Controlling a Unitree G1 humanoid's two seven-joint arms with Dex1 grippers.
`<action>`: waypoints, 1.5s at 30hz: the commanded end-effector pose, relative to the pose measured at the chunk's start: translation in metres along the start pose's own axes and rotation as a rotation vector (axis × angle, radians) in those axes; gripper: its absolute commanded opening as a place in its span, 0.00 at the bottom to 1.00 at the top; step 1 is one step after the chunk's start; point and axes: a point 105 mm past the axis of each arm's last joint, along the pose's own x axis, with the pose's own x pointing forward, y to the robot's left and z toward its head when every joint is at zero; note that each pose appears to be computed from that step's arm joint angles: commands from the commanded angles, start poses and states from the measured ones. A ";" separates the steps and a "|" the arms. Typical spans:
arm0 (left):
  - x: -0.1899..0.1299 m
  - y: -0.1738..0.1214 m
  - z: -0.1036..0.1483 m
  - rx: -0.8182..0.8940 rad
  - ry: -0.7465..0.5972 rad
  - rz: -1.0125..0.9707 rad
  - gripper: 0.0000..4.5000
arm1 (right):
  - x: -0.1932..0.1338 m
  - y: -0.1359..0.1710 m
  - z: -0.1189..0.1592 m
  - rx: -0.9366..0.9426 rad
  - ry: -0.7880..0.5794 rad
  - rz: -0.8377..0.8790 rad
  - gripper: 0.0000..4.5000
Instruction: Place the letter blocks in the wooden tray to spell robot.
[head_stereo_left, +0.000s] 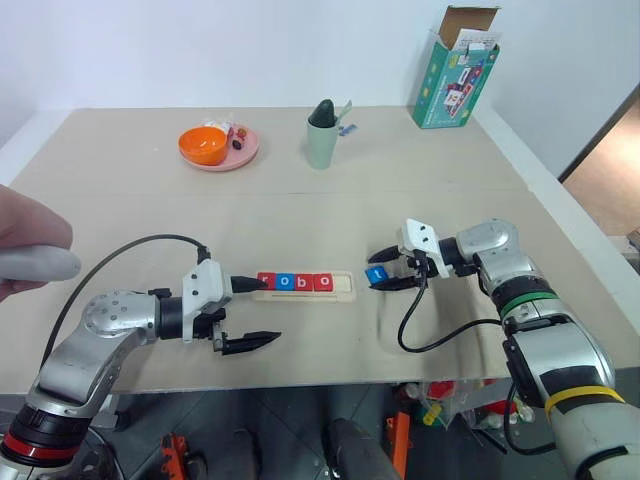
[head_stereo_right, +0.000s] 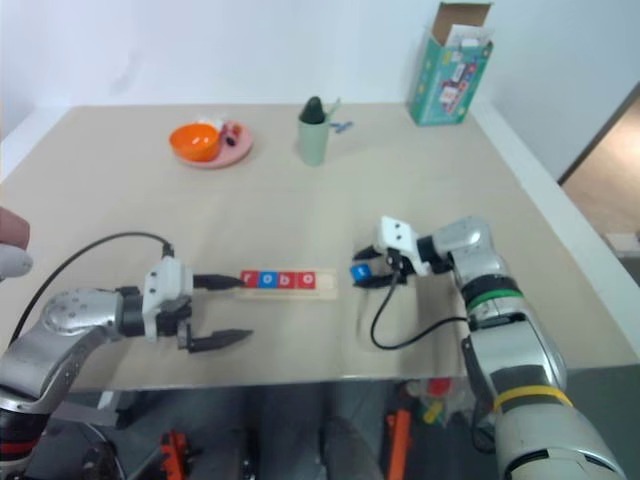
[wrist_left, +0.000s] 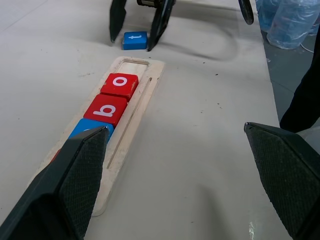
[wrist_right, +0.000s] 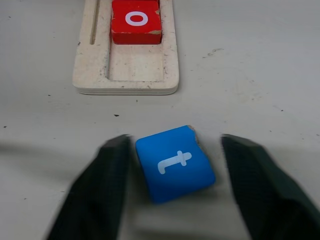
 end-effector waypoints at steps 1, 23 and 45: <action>-0.001 0.000 0.010 0.049 -0.011 -0.001 1.00 | -0.005 -0.005 0.000 0.001 0.007 -0.027 0.34; -0.001 0.007 0.006 0.010 -0.032 0.017 1.00 | 0.028 0.021 0.059 0.065 -0.035 -0.041 0.26; -0.001 0.006 0.003 0.013 -0.019 0.020 1.00 | 0.053 0.017 0.068 0.040 -0.021 -0.046 0.26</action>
